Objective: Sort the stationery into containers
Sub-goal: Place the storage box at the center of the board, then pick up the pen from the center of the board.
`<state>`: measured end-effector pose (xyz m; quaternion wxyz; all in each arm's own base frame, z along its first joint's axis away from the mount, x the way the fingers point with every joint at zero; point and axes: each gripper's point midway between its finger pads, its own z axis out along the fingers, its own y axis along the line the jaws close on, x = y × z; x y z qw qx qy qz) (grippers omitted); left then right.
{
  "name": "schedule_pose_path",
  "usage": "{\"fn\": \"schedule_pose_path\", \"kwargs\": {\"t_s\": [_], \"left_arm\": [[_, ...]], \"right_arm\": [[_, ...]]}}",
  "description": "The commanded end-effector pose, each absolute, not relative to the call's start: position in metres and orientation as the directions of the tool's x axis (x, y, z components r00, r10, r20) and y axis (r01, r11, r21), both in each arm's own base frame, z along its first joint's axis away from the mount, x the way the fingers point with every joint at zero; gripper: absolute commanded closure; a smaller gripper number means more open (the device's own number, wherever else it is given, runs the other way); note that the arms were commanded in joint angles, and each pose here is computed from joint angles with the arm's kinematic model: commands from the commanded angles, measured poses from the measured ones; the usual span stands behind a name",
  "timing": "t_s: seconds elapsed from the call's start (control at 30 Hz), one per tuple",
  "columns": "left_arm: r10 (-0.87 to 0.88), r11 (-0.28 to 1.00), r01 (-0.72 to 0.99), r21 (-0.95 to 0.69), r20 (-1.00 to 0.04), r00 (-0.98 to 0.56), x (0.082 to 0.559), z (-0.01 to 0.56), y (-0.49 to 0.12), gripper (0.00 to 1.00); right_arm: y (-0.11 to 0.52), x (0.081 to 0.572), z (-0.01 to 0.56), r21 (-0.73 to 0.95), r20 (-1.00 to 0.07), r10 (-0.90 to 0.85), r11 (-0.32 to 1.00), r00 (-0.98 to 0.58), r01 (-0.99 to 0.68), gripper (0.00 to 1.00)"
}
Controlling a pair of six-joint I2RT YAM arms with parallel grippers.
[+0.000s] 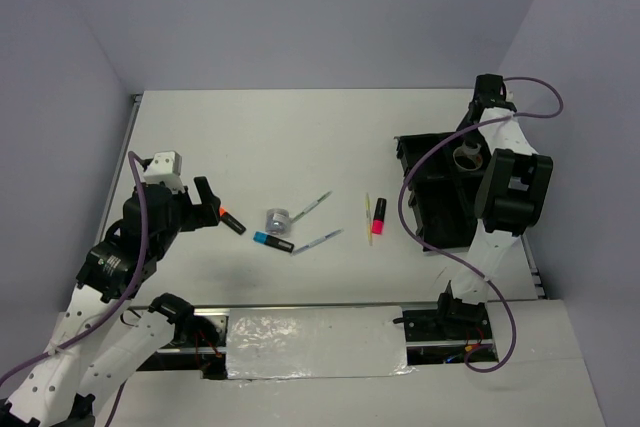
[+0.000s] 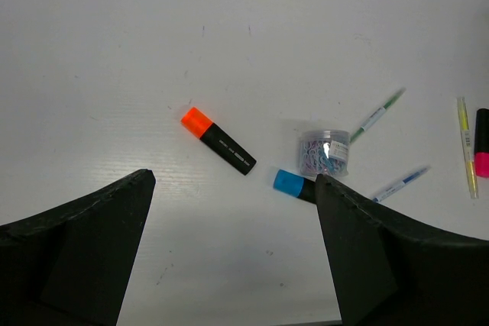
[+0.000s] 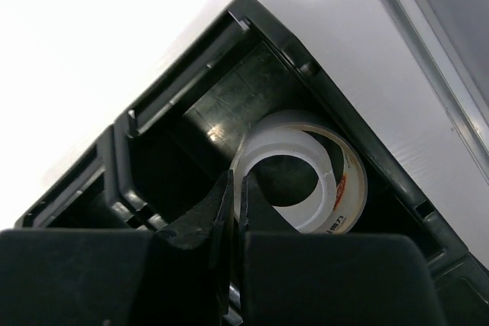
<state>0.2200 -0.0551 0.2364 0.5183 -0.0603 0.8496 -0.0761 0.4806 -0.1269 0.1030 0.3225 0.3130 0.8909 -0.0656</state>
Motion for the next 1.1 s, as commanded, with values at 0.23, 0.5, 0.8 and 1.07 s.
{"fn": "schedule_pose_path", "kwargs": {"t_s": [0.23,0.5,0.8,1.07], "left_arm": [[-0.180,0.980,0.004,-0.200,-0.888,-0.424,0.224,0.246,-0.060,0.01],[-0.176,0.981,0.000,-0.195,-0.885,-0.432,0.225,0.243,-0.060,0.01],[-0.178,0.981,-0.012,-0.192,-0.883,-0.434,0.225,0.243,-0.058,0.01],[-0.185,0.982,-0.039,-0.187,-0.883,-0.432,0.226,0.242,-0.054,0.01]], "right_arm": [[-0.133,0.471,0.105,0.101,-0.625,0.540,0.772,-0.564,0.628,0.79],[-0.129,0.471,0.121,0.136,-0.637,0.545,0.776,-0.546,0.616,0.54],[-0.058,0.465,0.216,0.179,-0.769,0.403,0.881,-0.496,0.438,0.54],[0.103,0.389,0.198,0.063,-0.757,0.132,0.990,-0.640,0.129,0.26]]}}
